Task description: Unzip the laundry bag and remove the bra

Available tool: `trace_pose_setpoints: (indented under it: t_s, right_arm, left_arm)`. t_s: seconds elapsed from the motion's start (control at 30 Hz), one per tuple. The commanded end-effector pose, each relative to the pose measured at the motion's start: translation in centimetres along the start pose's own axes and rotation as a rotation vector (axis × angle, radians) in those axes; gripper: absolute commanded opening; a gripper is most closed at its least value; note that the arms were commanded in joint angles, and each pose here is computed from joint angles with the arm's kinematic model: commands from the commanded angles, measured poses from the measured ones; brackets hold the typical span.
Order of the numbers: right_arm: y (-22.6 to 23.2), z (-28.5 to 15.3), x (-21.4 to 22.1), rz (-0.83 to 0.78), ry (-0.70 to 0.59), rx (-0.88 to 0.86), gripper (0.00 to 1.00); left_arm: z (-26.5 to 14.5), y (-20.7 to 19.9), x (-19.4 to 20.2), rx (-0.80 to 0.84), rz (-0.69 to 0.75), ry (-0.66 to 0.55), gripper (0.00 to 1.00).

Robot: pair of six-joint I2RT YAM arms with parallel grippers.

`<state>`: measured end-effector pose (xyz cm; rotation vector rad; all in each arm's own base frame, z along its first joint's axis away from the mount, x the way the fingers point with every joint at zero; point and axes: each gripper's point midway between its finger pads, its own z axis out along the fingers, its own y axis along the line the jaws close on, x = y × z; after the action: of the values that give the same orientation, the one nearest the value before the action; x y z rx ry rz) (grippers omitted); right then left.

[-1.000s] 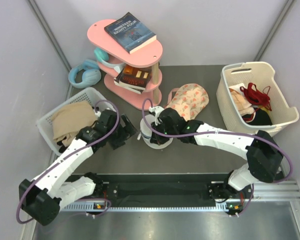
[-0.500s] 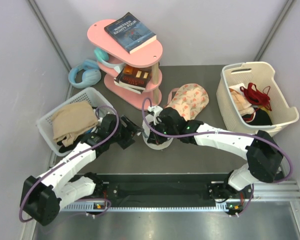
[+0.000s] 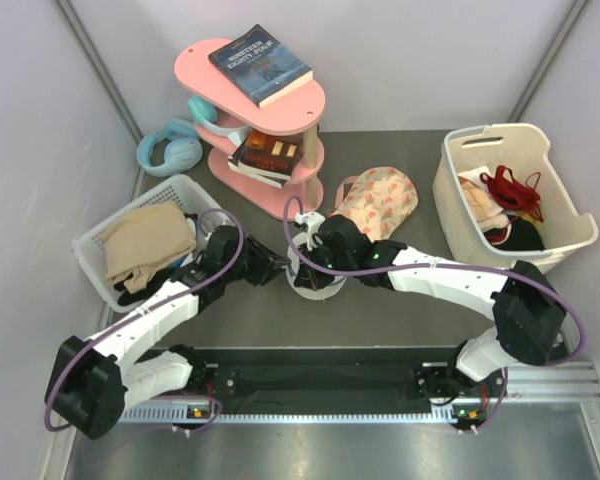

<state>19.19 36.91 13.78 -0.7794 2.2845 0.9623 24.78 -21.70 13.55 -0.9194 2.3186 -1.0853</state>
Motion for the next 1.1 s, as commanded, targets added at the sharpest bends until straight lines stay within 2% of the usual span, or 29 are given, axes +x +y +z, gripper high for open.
trace_pose_setpoints:
  t_s: [0.0,0.13,0.17,0.3,0.63,1.07]
  right_arm:
    - [2.1,0.0,-0.6,-0.035,-0.026,-0.072,0.0]
    - [2.1,0.2,-0.2,-0.034,-0.011,-0.079,0.0]
    - [2.1,0.2,-0.2,-0.033,-0.011,-0.079,0.0]
    - [2.0,0.1,-0.1,-0.032,-0.01,-0.075,0.0]
    - [0.7,-0.2,0.1,0.0,-0.006,-0.039,0.0]
    - [-4.4,-2.6,1.3,0.11,-0.027,0.081,0.0]
  left_arm:
    - [0.6,-1.8,0.2,0.08,-0.008,0.018,0.32]
    - [0.9,-1.8,0.3,0.077,-0.008,0.025,0.21]
    - [0.9,-1.7,0.3,0.075,-0.008,0.024,0.15]
    - [1.0,-1.5,0.2,0.069,-0.01,0.019,0.0]
    - [1.2,-1.2,-0.4,0.062,-0.007,-0.015,0.0]
    - [0.8,-0.6,-3.1,0.048,-0.025,-0.11,0.0]
